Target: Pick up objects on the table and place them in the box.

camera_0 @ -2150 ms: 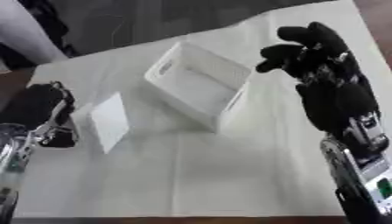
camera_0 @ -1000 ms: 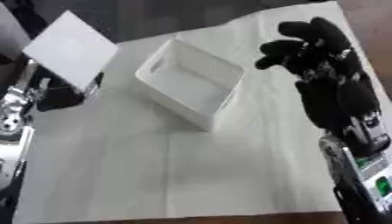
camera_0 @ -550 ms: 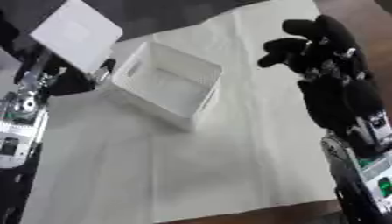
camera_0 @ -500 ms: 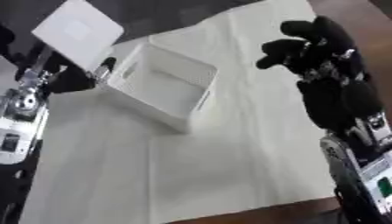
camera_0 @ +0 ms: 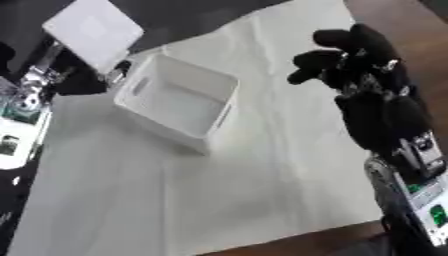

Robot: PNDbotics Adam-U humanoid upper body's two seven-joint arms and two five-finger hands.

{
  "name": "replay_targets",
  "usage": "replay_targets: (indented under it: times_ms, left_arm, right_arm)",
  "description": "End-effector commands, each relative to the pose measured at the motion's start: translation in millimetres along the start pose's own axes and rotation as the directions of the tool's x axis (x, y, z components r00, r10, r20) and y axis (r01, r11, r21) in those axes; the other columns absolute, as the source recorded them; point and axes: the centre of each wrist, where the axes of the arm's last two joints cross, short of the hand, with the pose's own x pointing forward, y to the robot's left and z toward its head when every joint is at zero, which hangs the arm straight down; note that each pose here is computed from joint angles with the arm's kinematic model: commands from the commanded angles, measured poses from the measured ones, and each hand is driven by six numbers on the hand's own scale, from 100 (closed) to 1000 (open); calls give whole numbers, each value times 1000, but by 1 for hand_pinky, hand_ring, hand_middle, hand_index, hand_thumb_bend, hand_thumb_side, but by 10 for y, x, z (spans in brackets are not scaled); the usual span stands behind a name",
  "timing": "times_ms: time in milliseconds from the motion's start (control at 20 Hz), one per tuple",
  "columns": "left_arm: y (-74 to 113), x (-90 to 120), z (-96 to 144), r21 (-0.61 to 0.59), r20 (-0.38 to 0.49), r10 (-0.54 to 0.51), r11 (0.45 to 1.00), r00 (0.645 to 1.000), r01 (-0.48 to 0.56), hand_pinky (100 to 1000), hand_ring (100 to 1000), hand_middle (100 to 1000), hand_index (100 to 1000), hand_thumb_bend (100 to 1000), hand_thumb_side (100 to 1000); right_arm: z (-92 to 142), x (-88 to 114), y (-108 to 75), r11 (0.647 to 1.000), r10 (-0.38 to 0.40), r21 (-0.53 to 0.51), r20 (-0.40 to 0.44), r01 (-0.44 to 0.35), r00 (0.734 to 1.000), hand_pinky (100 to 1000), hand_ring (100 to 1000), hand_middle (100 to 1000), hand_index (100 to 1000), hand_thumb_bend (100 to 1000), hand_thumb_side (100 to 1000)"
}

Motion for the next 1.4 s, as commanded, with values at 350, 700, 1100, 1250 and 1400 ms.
replay_targets:
  times_ms: [350,700,1100,1250,1400]
  left_arm:
    - [176,45,-62,-40,36,-156,987,987,158,100,118,100,241,100,100]
    - [160,62,-71,-110,109,-216,967,970,228,100,266,290,441,329,496]
    - [192,-8,-30,-274,197,-222,923,955,271,431,601,597,769,714,871]
    - [214,-28,-21,-283,196,-223,919,955,273,446,605,601,772,715,875]
    - [229,-42,-12,-284,192,-226,919,955,275,456,609,606,778,727,878]
  right_arm:
    - [-53,47,-12,999,-2,41,19,1,1000,742,830,900,1000,100,876]
    - [-45,46,-6,999,-7,48,13,6,1000,743,831,897,998,100,866]
    - [-26,46,-4,999,-7,51,4,7,1000,744,831,897,989,100,856]
    - [-21,45,-1,999,-8,50,2,8,1000,745,831,897,988,100,855]
    - [-16,45,0,999,-8,50,0,8,1000,744,831,897,988,100,856]
